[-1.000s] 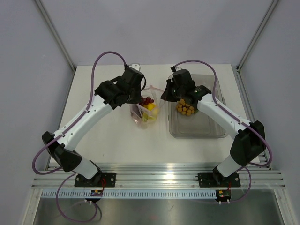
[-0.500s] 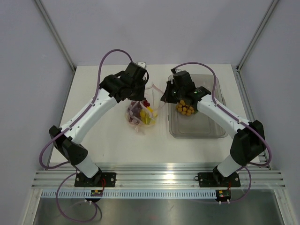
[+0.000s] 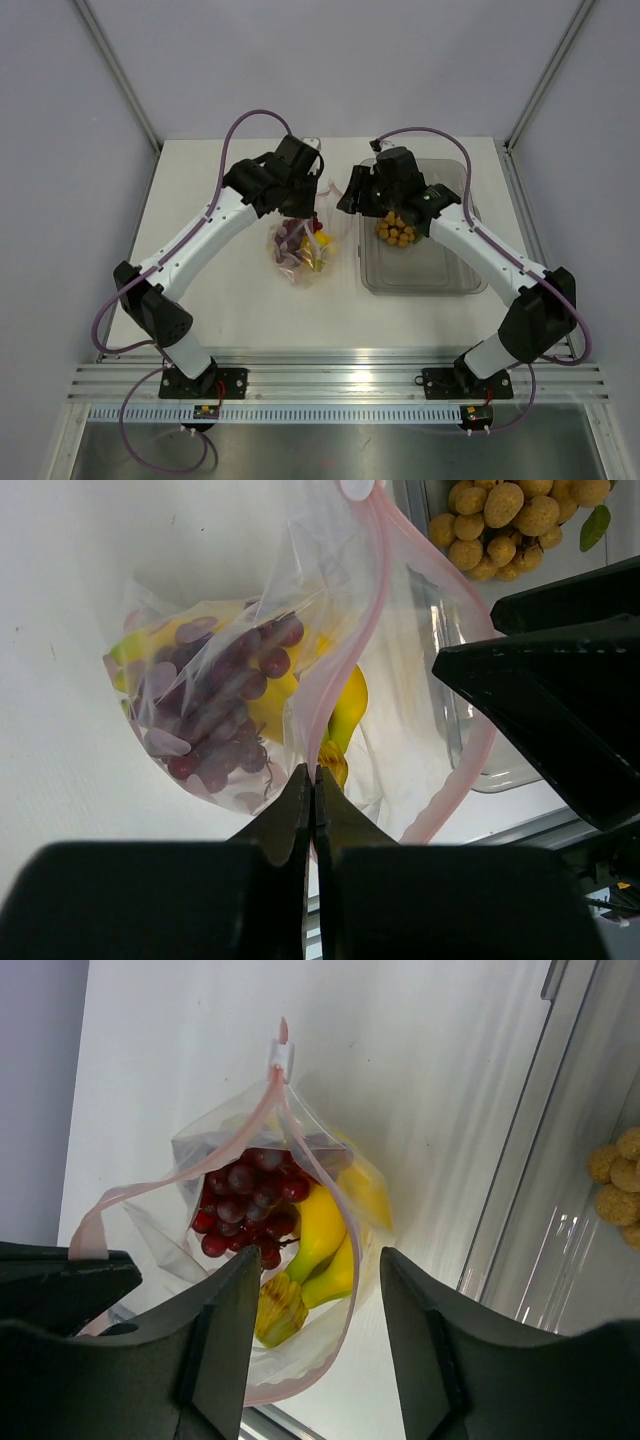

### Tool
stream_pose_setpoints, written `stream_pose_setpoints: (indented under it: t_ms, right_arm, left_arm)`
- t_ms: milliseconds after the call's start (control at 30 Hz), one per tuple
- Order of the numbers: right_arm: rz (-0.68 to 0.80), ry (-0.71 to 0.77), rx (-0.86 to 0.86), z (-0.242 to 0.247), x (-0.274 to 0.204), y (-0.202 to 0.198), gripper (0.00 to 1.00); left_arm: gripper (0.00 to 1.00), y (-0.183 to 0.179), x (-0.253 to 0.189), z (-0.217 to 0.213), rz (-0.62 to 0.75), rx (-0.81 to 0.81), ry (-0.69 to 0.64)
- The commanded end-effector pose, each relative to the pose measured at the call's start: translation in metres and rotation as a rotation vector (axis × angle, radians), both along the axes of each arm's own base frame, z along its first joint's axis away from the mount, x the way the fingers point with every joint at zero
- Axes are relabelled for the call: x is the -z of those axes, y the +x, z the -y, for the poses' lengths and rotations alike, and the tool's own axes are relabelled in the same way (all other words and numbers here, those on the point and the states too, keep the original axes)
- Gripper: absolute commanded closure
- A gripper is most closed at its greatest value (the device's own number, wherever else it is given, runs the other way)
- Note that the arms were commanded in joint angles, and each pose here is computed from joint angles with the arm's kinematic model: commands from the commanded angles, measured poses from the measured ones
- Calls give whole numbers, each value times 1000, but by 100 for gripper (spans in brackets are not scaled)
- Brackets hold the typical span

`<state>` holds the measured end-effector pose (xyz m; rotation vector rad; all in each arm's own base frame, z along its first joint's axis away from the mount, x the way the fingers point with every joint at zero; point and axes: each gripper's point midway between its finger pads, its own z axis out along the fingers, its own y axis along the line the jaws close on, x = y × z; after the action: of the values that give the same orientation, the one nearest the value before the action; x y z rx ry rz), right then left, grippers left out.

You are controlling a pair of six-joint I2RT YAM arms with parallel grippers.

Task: Place the food in the zip-top bag and seal the zipper
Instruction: Adjust the zipper food storage bag at the center of the board, then pick up the fake fruit from the bin.

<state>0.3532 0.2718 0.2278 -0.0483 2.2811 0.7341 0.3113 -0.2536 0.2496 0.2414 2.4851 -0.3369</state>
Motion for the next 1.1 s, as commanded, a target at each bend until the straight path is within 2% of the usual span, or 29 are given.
stream_pose_setpoints:
  t_ms: [0, 133, 233, 333, 400, 433, 467, 500, 567, 667, 733, 867, 1067]
  right_arm:
    - [102, 46, 6, 5, -47, -1, 41]
    - [170, 16, 75, 31, -70, -5, 33]
    - [183, -20, 212, 76, -70, 4, 30]
    - [140, -18, 368, 124, -49, 12, 29]
    - [55, 14, 496, 161, -14, 15, 26]
    - [48, 57, 535, 171, -8, 20, 26]
    - [-44, 121, 576, 176, 21, 13, 25]
    - [-68, 164, 653, 199, 31, 17, 25]
    - [-127, 279, 695, 205, 52, 19, 27]
    - [-170, 329, 784, 221, 69, 33, 29]
    - [-214, 325, 817, 223, 84, 41, 29]
    - [-250, 353, 1004, 241, 105, 54, 30]
    - [-264, 359, 1176, 261, 127, 66, 32]
  left_arm:
    - [100, 8, -21, 12, 57, 30, -56]
    - [100, 9, -21, 13, 55, 32, -52]
    - [100, 9, -24, 12, 59, 32, -55]
    - [100, 9, -25, 12, 62, 32, -59]
    - [100, 9, -25, 13, 62, 34, -61]
    - [100, 8, -24, 14, 57, 38, -62]
    - [100, 9, -24, 14, 58, 37, -61]
    - [100, 9, -23, 14, 56, 37, -63]
    - [100, 8, -21, 14, 52, 40, -59]
    - [100, 9, -20, 14, 52, 40, -56]
    - [100, 9, -19, 16, 50, 45, -58]
    - [100, 9, -19, 16, 50, 49, -58]
    - [100, 10, -17, 17, 47, 59, -47]
